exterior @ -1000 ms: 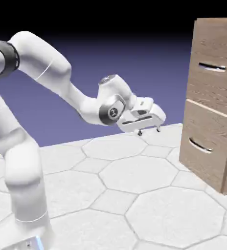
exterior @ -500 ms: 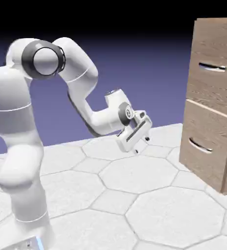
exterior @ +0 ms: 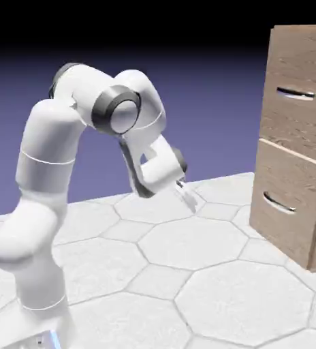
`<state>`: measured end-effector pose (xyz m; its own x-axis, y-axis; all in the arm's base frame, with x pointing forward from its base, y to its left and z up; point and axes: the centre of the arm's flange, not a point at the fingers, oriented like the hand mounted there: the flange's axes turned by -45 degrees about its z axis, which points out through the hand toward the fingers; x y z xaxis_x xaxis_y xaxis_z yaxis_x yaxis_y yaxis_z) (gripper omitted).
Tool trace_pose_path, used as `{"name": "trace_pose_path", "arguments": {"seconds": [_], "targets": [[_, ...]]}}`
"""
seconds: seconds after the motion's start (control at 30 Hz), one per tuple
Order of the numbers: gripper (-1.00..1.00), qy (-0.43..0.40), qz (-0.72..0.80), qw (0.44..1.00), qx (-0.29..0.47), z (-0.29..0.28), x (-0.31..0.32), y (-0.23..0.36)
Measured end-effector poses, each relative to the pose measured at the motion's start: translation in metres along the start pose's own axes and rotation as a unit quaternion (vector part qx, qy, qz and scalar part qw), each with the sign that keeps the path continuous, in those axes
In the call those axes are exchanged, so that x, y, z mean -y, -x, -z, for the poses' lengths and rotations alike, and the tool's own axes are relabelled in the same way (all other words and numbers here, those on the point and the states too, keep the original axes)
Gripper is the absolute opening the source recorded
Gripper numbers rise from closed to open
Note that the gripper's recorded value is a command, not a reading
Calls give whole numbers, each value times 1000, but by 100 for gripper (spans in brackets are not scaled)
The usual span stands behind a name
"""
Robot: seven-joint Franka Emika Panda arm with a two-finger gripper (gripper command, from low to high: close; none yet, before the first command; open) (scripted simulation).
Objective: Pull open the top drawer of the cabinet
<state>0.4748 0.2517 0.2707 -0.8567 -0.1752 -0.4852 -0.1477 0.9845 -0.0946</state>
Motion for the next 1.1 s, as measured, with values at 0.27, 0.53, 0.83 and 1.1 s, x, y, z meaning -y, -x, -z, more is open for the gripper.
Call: {"name": "trace_pose_path", "arguments": {"seconds": [0.27,0.53,0.83,1.1], "targets": [[0,30,236,968,80,12,-26,33],[0,5,410,891,196,43,-24,89],[0,-114,523,785,312,96,30,169],[0,-288,556,699,346,151,134,236]]}}
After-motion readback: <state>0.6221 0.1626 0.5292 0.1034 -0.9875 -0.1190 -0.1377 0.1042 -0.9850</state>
